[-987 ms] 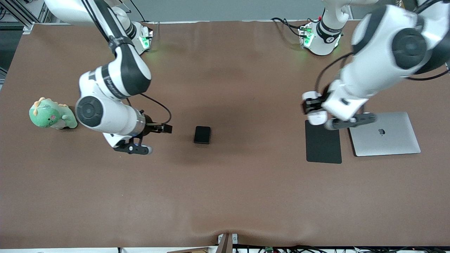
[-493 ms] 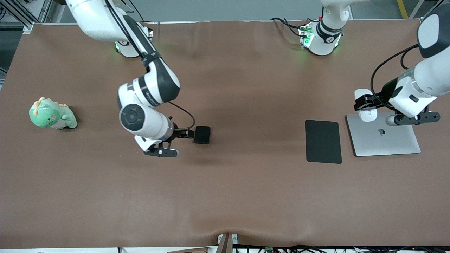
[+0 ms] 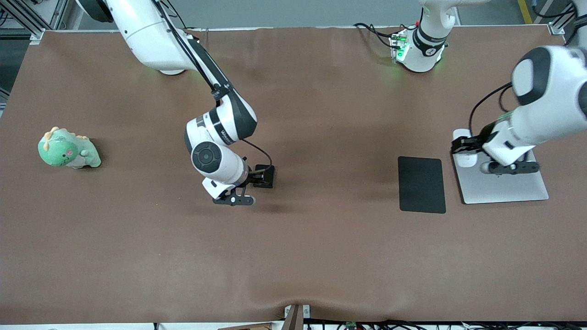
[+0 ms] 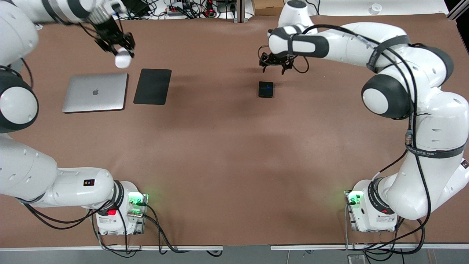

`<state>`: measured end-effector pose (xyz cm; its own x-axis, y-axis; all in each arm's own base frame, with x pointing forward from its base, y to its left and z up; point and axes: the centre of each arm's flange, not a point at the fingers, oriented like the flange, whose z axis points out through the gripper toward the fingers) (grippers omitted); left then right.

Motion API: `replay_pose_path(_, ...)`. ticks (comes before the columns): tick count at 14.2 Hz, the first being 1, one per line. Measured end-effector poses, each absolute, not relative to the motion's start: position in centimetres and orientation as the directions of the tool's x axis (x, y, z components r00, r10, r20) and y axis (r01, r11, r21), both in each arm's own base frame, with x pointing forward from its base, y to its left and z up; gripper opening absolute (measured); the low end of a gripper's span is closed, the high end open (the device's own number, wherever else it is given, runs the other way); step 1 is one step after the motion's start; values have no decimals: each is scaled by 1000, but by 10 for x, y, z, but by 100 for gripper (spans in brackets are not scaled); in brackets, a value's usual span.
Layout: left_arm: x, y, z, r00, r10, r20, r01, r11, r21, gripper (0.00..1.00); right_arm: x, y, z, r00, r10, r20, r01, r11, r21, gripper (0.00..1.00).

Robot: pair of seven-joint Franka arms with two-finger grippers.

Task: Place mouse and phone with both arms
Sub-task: 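Lower the mouse onto the pad and open the left gripper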

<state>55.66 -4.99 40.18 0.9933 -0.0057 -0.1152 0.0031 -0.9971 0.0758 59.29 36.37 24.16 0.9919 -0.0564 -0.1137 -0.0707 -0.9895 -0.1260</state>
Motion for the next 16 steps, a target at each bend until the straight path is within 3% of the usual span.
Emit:
replay_pose_path(10,563,-47,220,998,-50,-50,-46,-995,84,62,567,387,184,990,-81,-111,-93,-990,-102,100)
replay_pose_path(15,575,-50,191,997,-62,-39,-59,-995,85,62,557,391,169,989,-108,-100,-117,-988,-98,100)
replay_pose_path(16,580,-51,192,997,-67,-30,-65,-994,83,67,556,392,169,989,-109,-98,-118,-988,-96,100)
